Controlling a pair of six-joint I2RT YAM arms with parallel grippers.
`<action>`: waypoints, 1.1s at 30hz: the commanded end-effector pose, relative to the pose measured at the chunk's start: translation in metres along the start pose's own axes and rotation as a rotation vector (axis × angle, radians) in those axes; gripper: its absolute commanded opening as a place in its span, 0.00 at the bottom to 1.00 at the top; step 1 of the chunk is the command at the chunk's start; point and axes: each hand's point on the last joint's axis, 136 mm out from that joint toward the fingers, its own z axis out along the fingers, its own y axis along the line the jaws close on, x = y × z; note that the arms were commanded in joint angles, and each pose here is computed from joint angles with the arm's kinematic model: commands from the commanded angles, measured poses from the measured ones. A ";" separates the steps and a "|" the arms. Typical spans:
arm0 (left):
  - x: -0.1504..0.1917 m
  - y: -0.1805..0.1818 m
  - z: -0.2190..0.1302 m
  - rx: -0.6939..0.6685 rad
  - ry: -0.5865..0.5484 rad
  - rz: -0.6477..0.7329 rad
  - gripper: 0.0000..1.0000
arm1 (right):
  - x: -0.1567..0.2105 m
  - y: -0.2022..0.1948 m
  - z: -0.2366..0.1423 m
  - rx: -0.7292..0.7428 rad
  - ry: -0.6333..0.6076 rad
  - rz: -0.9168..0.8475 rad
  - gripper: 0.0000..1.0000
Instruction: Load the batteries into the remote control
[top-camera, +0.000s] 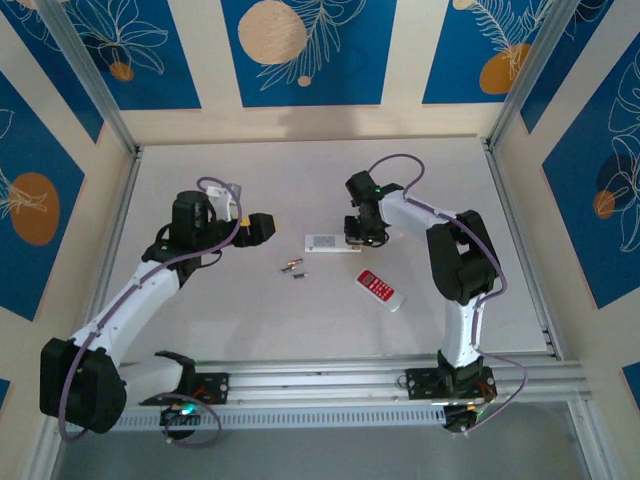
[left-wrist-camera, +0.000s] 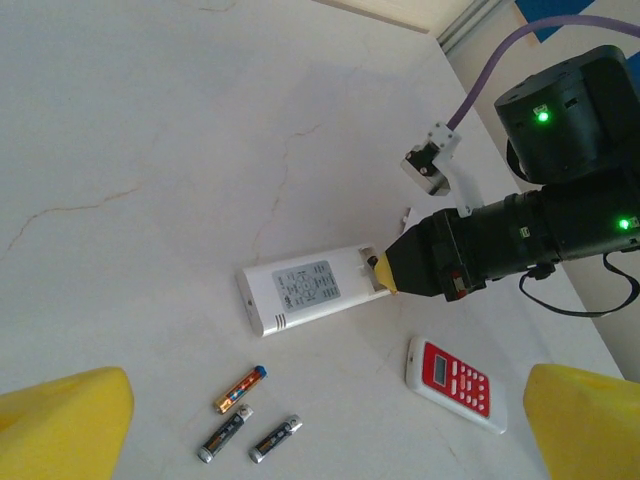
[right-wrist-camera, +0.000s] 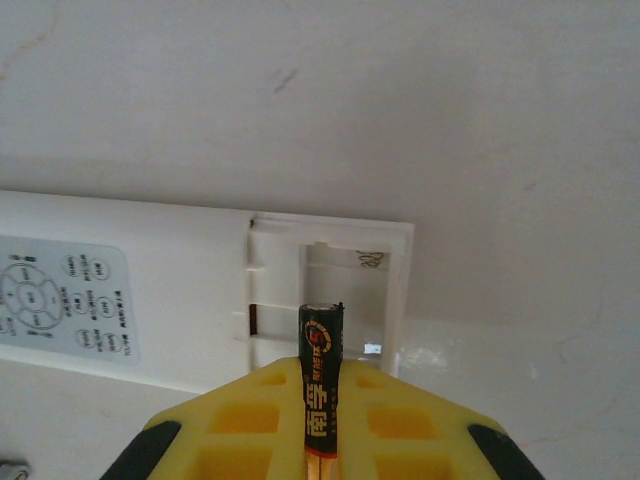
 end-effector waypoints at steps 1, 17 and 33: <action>-0.006 -0.008 -0.002 0.016 -0.007 0.011 1.00 | -0.003 -0.006 0.001 0.050 -0.007 0.002 0.14; 0.000 -0.003 0.005 -0.006 0.032 -0.006 1.00 | -0.002 -0.004 0.004 0.057 0.008 0.001 0.24; 0.043 -0.011 0.147 -0.134 0.346 0.036 0.75 | 0.002 -0.016 0.003 0.126 -0.001 -0.048 0.20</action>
